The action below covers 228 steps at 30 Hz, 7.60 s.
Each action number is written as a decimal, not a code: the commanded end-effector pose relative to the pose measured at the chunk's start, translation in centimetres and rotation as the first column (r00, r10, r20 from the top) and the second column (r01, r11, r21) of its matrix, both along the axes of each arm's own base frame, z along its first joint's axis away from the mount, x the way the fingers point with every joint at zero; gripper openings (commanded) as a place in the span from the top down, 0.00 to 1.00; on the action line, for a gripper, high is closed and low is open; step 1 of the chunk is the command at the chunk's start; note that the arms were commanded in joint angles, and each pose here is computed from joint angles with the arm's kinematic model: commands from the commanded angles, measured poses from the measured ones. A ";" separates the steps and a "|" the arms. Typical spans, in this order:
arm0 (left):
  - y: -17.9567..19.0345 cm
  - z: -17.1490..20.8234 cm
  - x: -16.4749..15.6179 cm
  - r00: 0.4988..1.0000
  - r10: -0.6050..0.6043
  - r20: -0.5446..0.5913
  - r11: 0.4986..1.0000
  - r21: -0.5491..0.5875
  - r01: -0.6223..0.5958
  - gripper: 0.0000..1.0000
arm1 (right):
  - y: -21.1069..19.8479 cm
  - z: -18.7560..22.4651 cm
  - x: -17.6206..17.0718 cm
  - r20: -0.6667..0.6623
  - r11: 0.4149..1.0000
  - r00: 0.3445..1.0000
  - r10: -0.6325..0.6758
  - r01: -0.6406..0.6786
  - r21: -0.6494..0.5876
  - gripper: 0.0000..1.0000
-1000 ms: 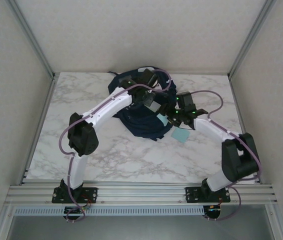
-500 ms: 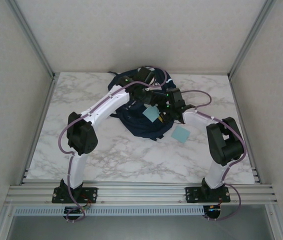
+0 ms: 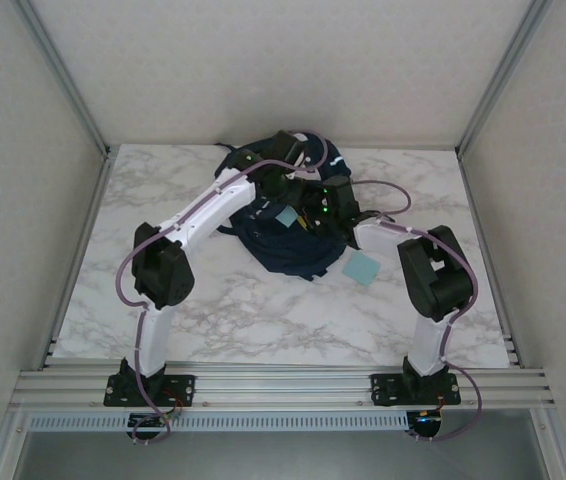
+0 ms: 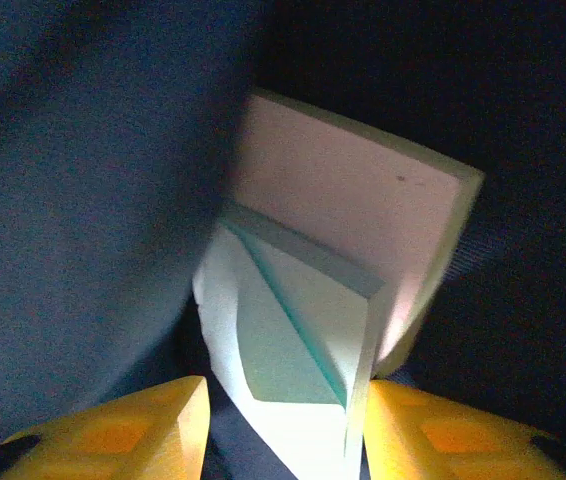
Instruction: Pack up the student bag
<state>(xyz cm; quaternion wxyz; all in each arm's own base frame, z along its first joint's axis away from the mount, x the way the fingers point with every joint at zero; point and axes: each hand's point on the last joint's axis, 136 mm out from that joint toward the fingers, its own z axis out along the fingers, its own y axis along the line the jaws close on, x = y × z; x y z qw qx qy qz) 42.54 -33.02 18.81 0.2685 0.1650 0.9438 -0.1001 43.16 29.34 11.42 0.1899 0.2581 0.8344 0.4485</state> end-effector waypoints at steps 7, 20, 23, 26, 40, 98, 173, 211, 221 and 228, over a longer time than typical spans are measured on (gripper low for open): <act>-0.4 3.5 -0.6 0.999 0.015 0.042 0.996 -0.084 -0.012 1.00 | 1.0 2.3 -1.1 0.032 0.995 0.996 0.089 -0.087 -0.055 0.41; -0.3 3.5 -0.1 0.999 0.030 0.043 0.994 -0.109 -0.026 1.00 | -10.7 1.9 -10.1 -0.097 0.801 0.988 0.119 -0.154 -0.578 0.01; -0.4 3.6 -0.1 0.999 0.027 0.043 0.993 -0.116 -0.021 1.00 | -14.3 1.2 -12.6 -0.164 0.703 0.983 0.083 -0.174 -0.690 0.01; -0.4 3.8 -0.2 0.999 0.026 0.046 0.992 -0.121 -0.020 1.00 | -17.3 0.2 -14.6 -0.204 0.644 0.979 0.023 -0.171 -0.746 0.01; 0.3 4.3 -0.6 0.998 0.028 0.065 0.994 -0.107 -0.021 1.00 | -18.0 -6.5 -15.2 -0.317 0.682 0.943 -0.096 -0.170 -0.711 0.01; -0.3 5.8 -0.2 0.997 0.031 0.063 0.989 -0.143 -0.022 1.00 | -4.8 4.8 -3.9 0.088 0.908 0.974 0.208 -0.159 -0.388 0.31; 12.6 -11.5 10.2 0.868 0.467 -0.169 0.823 -0.277 -0.497 0.52 | -10.7 -4.5 -8.2 -0.068 0.827 0.995 0.078 -0.103 -0.553 0.09; 10.3 -5.2 -2.7 0.874 0.432 -0.223 0.784 -0.386 -0.487 1.00 | -15.0 0.6 0.9 -0.068 0.753 0.995 0.079 -0.104 -0.650 0.18; 10.0 -4.5 1.0 0.874 0.406 -0.265 0.731 -0.480 -0.485 0.87 | -13.1 3.7 -4.1 -0.016 0.820 0.996 0.092 -0.085 -0.566 0.23; 7.7 -4.8 1.4 0.971 0.221 -0.093 0.792 -0.564 -0.234 0.78 | -12.6 4.0 -2.1 0.053 0.828 0.987 0.152 -0.098 -0.552 0.18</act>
